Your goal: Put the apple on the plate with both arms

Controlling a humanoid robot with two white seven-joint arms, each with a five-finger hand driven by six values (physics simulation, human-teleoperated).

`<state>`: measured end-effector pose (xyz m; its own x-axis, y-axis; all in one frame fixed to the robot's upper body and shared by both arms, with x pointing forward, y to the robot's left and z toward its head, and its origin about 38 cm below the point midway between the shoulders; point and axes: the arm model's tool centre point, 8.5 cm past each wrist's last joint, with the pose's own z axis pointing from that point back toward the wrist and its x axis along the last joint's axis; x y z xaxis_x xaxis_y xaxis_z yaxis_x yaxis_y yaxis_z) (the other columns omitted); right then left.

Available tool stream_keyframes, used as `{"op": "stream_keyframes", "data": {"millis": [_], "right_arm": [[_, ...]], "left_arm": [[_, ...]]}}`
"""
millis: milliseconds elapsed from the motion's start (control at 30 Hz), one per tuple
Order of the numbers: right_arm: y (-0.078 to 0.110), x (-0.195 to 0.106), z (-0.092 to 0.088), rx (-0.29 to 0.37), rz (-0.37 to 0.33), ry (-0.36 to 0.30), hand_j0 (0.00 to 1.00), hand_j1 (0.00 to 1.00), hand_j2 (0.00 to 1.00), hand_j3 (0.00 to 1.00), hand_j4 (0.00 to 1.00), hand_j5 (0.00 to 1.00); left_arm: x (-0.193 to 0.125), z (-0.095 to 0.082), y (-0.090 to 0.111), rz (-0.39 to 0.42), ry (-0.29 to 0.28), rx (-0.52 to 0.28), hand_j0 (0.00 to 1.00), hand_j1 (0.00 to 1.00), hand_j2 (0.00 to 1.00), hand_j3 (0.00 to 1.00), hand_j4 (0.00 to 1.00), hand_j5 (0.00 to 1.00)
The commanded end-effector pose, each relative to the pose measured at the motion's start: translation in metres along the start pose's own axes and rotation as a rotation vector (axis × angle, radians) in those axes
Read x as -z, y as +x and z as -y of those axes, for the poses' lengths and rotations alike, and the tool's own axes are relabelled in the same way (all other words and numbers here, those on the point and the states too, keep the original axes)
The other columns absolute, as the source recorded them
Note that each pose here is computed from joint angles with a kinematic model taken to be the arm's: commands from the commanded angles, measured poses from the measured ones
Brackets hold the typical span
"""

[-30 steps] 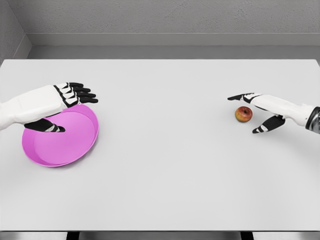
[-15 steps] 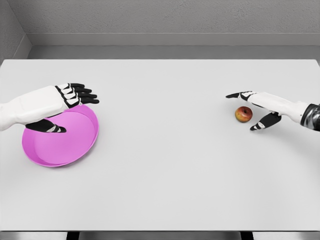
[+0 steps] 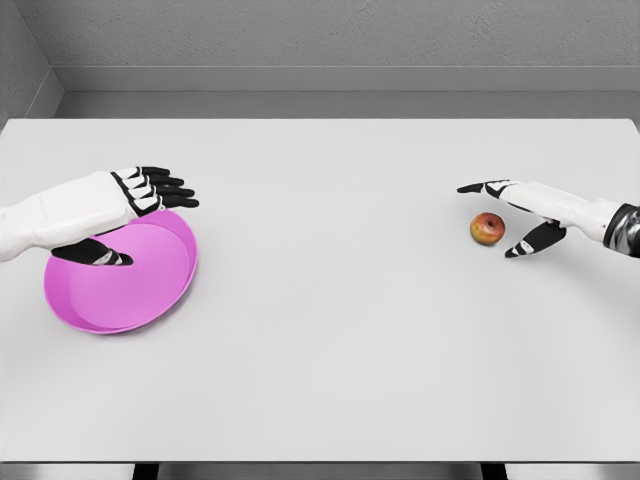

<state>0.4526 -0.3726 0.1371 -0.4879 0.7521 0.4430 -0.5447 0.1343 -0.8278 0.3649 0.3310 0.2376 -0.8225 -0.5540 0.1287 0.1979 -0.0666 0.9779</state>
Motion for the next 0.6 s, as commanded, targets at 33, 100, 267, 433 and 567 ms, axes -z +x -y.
{"op": "stream_keyframes", "data": {"millis": [33, 100, 267, 433, 567], "right_arm": [[-0.0003, -0.0006, 0.0007, 0.006, 0.000, -0.005, 0.94, 0.94, 0.94, 0.94, 0.94, 0.94], [0.0000, 0.0000, 0.0005, 0.007, 0.001, -0.005, 0.90, 0.90, 0.90, 0.90, 0.90, 0.90], [0.0001, 0.0000, 0.0006, 0.008, 0.002, -0.006, 0.87, 0.87, 0.87, 0.87, 0.87, 0.87], [-0.0002, 0.0000, 0.0010, 0.007, 0.001, -0.006, 0.81, 0.81, 0.81, 0.81, 0.81, 0.81], [0.0010, 0.0031, -0.0049, 0.007, 0.005, 0.015, 0.79, 0.79, 0.79, 0.79, 0.79, 0.79]], "left_arm": [[-0.0004, -0.0008, -0.0002, -0.001, 0.004, -0.005, 1.00, 1.00, 1.00, 1.00, 1.00, 1.00], [-0.0004, -0.0008, -0.0002, -0.001, 0.004, -0.005, 1.00, 1.00, 1.00, 1.00, 1.00, 1.00], [-0.0004, -0.0004, -0.0002, -0.001, 0.001, 0.000, 1.00, 1.00, 1.00, 1.00, 1.00, 1.00], [0.0014, 0.0006, 0.0004, 0.002, 0.000, 0.004, 1.00, 1.00, 1.00, 1.00, 1.00, 1.00], [0.0014, 0.0006, 0.0004, 0.002, 0.000, 0.004, 1.00, 1.00, 1.00, 1.00, 1.00, 1.00]]}}
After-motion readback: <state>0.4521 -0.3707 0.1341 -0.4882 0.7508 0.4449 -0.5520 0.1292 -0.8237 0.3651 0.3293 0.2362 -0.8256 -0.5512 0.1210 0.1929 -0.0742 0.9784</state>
